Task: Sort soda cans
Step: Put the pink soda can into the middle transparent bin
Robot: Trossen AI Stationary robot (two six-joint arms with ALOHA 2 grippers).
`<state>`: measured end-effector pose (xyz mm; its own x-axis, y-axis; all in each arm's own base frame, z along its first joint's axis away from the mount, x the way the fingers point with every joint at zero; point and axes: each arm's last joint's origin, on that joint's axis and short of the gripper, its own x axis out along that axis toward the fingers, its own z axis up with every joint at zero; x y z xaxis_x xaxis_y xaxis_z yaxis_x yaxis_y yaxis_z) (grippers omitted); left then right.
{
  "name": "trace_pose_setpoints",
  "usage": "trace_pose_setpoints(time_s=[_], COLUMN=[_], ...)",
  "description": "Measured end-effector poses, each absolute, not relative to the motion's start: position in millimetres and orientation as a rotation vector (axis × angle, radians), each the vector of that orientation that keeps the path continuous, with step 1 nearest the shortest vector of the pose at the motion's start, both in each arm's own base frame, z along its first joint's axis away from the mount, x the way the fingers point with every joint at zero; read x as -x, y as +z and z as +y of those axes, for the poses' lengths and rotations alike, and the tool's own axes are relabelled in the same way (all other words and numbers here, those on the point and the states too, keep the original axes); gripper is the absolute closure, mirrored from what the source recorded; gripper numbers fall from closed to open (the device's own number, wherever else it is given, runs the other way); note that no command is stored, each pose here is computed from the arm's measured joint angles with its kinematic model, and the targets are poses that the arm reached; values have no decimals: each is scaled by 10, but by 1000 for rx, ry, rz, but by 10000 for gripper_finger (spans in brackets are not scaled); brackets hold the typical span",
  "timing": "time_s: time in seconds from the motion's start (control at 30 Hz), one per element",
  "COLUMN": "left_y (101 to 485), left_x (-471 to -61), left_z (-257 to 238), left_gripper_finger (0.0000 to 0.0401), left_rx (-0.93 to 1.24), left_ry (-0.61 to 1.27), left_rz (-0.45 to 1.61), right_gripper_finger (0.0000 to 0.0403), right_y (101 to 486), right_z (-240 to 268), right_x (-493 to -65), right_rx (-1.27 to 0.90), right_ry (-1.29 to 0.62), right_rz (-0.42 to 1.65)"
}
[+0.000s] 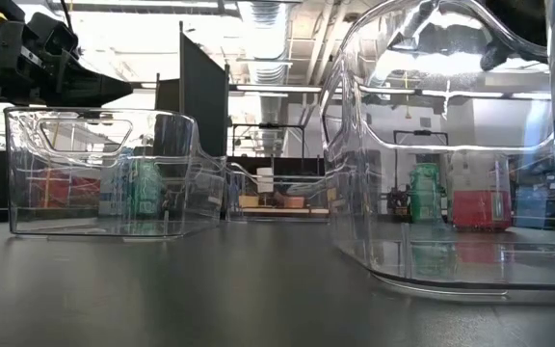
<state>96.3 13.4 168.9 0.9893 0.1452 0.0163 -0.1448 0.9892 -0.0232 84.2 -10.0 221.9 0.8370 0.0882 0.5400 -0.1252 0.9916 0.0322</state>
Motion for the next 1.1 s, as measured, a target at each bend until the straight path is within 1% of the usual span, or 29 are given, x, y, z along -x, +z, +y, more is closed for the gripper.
trace_pose_setpoints(time_s=[0.13, 0.23, 0.3, 0.43, 0.53, 0.7, 0.77, 0.83, 0.97, 1.1], left_y=[1689, 1690, 1691, 1691, 1690, 1691, 1691, 1691, 1692, 1692], left_x=[-963, -963, -963, -963, -963, -963, -963, -963, -963, -963], left_z=[134, 134, 134, 134, 134, 134, 134, 134, 134, 134], left_gripper_finger=[394, 394, 394, 394, 394, 394, 394, 394, 394, 394], left_rx=[22, 22, 22, 22, 22, 22, 22, 22, 22, 22], left_ry=[145, 145, 146, 145, 145, 146, 145, 145, 145, 145], left_rz=[-18, -18, -19, -19, -18, -19, -20, -19, -20, -20], right_gripper_finger=[368, 368, 368, 368, 368, 368, 368, 368, 368, 368], right_y=[2296, 2368, 2410, 2518, 2629, 2787, 2813, 2852, 2904, 2975], right_z=[-103, -101, -102, -114, -151, -225, -259, -288, -340, -364], right_x=[-784, -720, -698, -676, -679, -681, -681, -677, -672, -633], right_rx=[-83, -54, -62, -148, -257, -372, -395, -374, -259, -242], right_ry=[120, 117, 120, 131, 88, -80, -148, -196, -273, -325], right_rz=[-663, -755, -778, -770, -699, -411, -328, -309, -313, -332])
